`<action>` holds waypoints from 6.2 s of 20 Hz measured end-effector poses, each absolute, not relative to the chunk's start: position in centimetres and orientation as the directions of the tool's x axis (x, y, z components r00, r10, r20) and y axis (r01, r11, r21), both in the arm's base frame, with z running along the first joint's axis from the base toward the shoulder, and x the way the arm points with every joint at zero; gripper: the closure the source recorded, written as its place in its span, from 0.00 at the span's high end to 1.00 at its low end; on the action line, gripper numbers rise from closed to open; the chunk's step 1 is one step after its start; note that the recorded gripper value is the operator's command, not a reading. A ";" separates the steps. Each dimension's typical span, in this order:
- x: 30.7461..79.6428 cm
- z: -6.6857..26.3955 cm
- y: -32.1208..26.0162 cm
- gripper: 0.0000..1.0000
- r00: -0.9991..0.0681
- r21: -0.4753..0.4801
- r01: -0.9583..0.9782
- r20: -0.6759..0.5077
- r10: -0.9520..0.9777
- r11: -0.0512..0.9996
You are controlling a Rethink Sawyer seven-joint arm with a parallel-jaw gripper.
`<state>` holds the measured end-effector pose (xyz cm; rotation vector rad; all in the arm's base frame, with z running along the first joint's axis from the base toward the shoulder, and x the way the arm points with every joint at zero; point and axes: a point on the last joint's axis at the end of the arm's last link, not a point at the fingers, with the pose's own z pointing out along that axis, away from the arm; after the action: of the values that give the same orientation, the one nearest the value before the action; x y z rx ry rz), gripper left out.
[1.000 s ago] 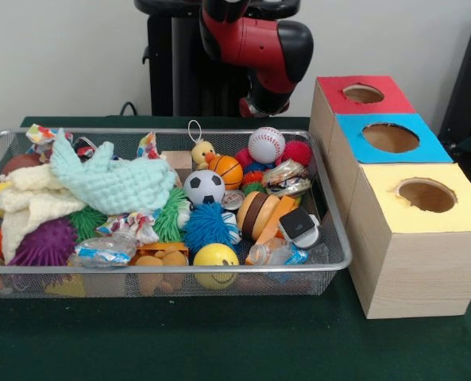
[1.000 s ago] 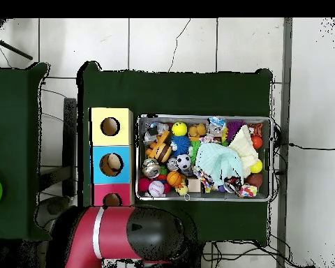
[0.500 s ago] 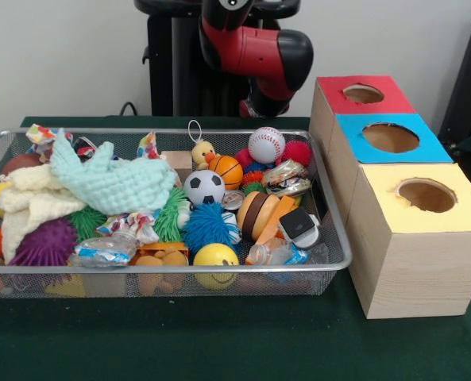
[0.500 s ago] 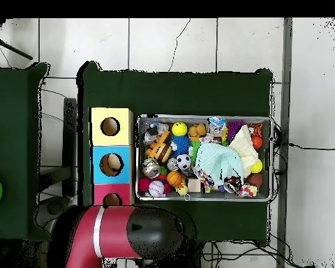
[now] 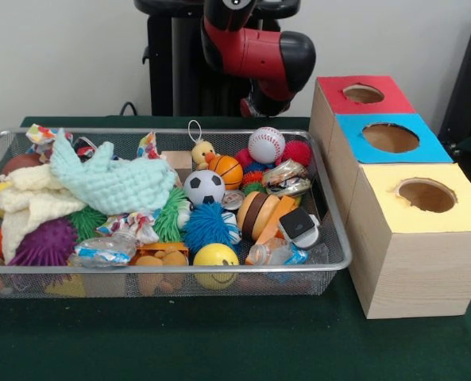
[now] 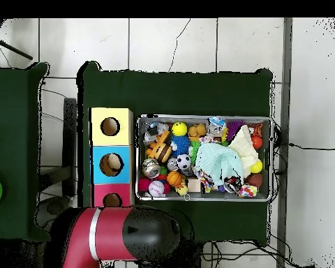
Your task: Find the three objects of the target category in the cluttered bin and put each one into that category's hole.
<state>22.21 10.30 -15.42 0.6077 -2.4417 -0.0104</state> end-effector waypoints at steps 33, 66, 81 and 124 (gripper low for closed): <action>28.6 -10.8 9.2 0.00 -0.581 0.194 -0.483 0.659 -0.478 0.854; 32.0 -10.8 7.0 0.00 -0.509 0.195 -0.522 0.709 -0.487 0.830; 29.9 -13.5 8.0 0.00 -0.558 0.136 -0.407 0.746 -0.364 0.903; 26.9 -12.0 8.1 0.00 -0.684 0.172 -0.599 0.398 -0.612 0.782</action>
<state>26.89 8.13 -12.03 0.9115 -2.5351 -0.0390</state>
